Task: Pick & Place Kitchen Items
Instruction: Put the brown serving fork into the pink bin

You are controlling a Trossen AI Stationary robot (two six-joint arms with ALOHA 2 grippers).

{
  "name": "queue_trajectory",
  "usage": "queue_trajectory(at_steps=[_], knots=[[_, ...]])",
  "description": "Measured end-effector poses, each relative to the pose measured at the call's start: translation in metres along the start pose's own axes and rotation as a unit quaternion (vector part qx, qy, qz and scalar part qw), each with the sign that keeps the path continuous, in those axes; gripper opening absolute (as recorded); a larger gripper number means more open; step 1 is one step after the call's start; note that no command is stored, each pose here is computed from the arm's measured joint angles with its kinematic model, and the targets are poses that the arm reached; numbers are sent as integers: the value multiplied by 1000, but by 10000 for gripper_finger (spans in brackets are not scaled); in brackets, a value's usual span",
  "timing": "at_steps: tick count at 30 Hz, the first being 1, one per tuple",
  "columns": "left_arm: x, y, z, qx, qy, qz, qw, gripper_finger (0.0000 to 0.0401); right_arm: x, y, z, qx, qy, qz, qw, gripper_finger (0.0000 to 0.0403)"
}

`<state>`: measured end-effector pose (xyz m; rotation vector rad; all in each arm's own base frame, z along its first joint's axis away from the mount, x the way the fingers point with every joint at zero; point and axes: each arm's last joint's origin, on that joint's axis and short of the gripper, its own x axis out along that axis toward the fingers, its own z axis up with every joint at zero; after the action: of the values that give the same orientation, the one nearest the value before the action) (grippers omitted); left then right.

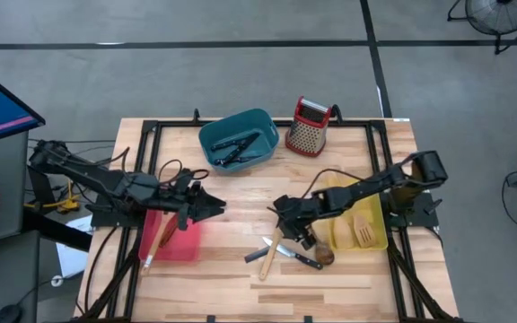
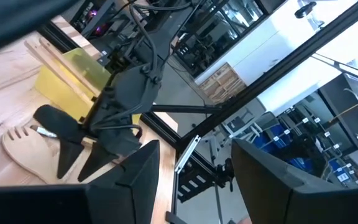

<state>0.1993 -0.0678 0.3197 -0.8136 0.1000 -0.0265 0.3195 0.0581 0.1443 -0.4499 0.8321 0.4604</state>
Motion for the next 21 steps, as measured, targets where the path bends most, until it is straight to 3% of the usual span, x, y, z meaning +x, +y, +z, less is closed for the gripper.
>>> queue_trajectory(at_steps=[8, 15, 21], knots=[[0, 1, -1, 1, 2, 2, 1000, 182, 16, -12, 15, -22, 5, 0, 1000, 260], [0, 1, -1, 2, 3, 4, 1000, 182, 26, -9, 6, -29, 90, 44, 995, 257], [0, 2, -2, 2, 5, 6, 1000, 182, 30, -11, 2, -30, 103, 37, 994, 255]])
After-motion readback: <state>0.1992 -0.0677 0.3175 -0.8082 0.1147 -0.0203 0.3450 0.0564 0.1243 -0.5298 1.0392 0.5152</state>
